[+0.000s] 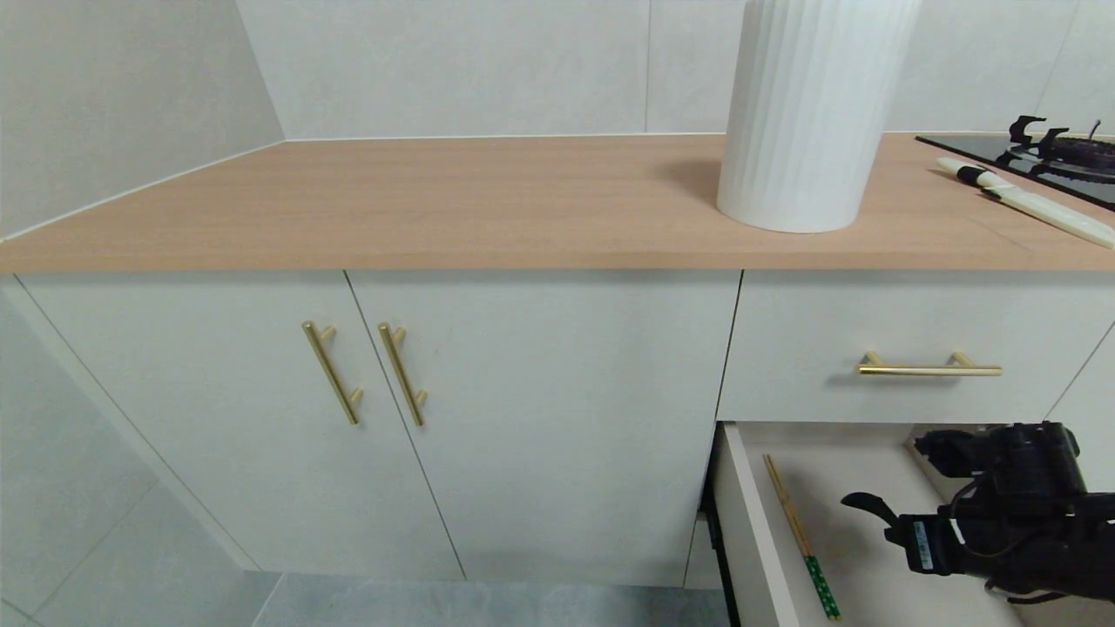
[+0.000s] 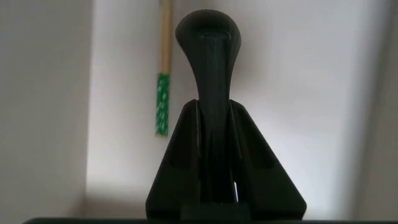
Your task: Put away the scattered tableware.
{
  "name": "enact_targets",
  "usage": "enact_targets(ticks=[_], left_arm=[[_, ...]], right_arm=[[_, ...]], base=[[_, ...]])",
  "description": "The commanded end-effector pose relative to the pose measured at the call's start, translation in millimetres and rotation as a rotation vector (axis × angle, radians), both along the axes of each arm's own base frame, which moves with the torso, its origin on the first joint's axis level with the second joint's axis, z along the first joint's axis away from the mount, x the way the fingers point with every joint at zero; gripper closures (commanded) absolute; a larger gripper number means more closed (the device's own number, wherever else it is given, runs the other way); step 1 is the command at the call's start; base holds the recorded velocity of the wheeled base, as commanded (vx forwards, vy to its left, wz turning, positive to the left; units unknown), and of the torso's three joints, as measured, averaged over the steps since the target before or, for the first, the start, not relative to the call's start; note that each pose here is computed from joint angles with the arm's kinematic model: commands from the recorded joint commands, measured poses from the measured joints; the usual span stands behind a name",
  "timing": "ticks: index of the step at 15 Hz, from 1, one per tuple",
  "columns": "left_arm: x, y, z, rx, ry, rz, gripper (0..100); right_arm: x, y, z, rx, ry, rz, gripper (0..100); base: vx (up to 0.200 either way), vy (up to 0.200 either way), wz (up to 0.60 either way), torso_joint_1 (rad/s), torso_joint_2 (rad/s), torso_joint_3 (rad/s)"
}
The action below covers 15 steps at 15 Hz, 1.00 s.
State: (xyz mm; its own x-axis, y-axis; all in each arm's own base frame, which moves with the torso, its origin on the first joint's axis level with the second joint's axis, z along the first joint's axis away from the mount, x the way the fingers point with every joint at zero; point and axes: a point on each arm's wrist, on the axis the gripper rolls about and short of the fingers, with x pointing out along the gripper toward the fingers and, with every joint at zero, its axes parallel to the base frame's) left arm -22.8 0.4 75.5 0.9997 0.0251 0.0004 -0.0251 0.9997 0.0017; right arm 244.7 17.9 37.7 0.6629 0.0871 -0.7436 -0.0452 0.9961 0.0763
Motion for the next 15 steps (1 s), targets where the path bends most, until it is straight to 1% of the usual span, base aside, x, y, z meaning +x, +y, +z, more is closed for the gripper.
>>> enact_targets(ticks=[1, 4, 8, 11, 15], left_arm=[[0.0, 0.0, 0.0, 0.0, 0.0, 0.001, 0], [0.0, 0.0, 0.0, 0.0, 0.0, 0.001, 0], [0.0, 0.0, 0.0, 0.0, 0.0, 0.001, 0], [0.0, 0.0, 0.0, 0.0, 0.0, 0.001, 0], [0.0, 0.0, 0.0, 0.0, 0.0, 0.003, 0]], right_arm=[[3.7, 3.3, -35.0, -0.007, 0.091, -0.015, 100], [7.7, 6.0, -62.2, -0.071, 0.07, -0.052, 100], [12.6, 7.3, -83.0, -0.104, 0.034, -0.079, 100], [13.2, 7.1, -87.6, -0.109, -0.005, -0.09, 100], [13.5, 6.8, -88.9, -0.117, -0.01, -0.099, 100]], base=[[0.0, 0.0, 0.0, 0.0, 0.0, 0.0], [0.0, 0.0, 0.0, 0.0, 0.0, 0.0], [0.0, 0.0, 0.0, 0.0, 0.0, 0.0], [0.0, 0.0, 0.0, 0.0, 0.0, 0.0], [0.0, 0.0, 0.0, 0.0, 0.0, 0.0]])
